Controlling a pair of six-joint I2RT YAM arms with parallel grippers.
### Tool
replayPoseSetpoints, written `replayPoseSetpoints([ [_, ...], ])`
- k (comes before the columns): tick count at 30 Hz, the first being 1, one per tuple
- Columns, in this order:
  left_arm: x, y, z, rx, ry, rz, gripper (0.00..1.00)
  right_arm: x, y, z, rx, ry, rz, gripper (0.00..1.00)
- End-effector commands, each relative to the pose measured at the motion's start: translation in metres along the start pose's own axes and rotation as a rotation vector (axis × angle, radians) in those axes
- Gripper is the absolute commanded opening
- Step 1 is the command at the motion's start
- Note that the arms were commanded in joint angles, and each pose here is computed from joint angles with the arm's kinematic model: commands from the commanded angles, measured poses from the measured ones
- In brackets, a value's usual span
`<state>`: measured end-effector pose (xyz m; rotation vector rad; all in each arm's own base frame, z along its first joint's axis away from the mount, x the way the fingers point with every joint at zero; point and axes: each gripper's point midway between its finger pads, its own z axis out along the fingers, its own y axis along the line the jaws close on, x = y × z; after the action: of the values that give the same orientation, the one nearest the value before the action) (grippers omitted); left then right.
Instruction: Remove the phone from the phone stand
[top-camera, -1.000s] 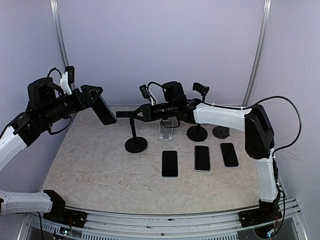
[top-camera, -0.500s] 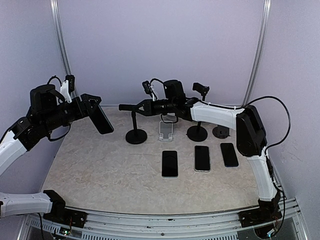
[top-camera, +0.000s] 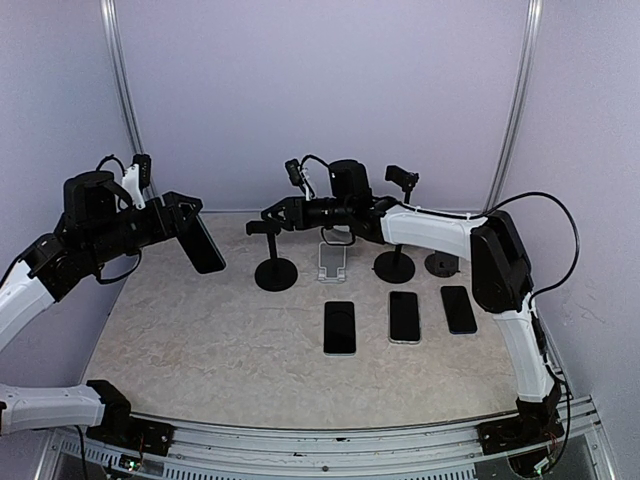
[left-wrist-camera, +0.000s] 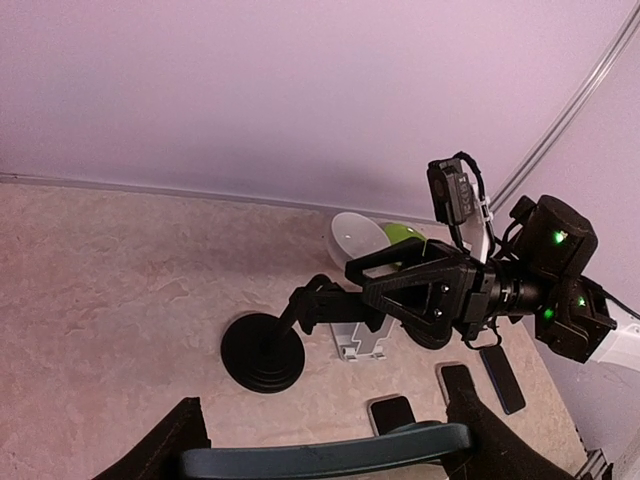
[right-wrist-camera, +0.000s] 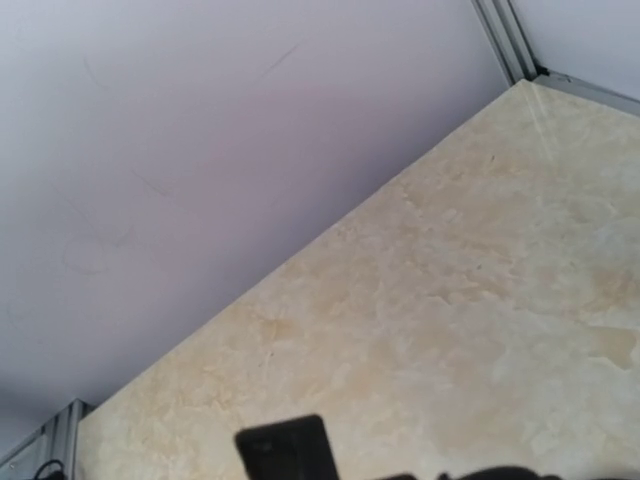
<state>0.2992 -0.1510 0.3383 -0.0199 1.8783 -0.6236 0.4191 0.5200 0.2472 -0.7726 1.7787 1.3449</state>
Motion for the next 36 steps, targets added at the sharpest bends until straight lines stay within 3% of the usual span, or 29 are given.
replayPoseSetpoints([
  [1,-0.005,-0.001,0.0,0.006,-0.019,0.004,0.06,-0.008,0.015,-0.006,-0.023,-0.019,-0.03,0.52],
  [15,0.053,0.02,0.006,-0.09,0.181,-0.01,0.05,-0.047,0.054,-0.034,0.008,-0.056,-0.136,0.83],
  [24,0.121,0.014,0.012,-0.138,0.348,-0.035,0.05,-0.073,0.089,-0.064,-0.003,-0.076,-0.21,0.98],
  [36,0.191,0.012,0.055,-0.198,0.493,-0.043,0.05,-0.075,0.129,-0.117,-0.013,-0.082,-0.269,1.0],
])
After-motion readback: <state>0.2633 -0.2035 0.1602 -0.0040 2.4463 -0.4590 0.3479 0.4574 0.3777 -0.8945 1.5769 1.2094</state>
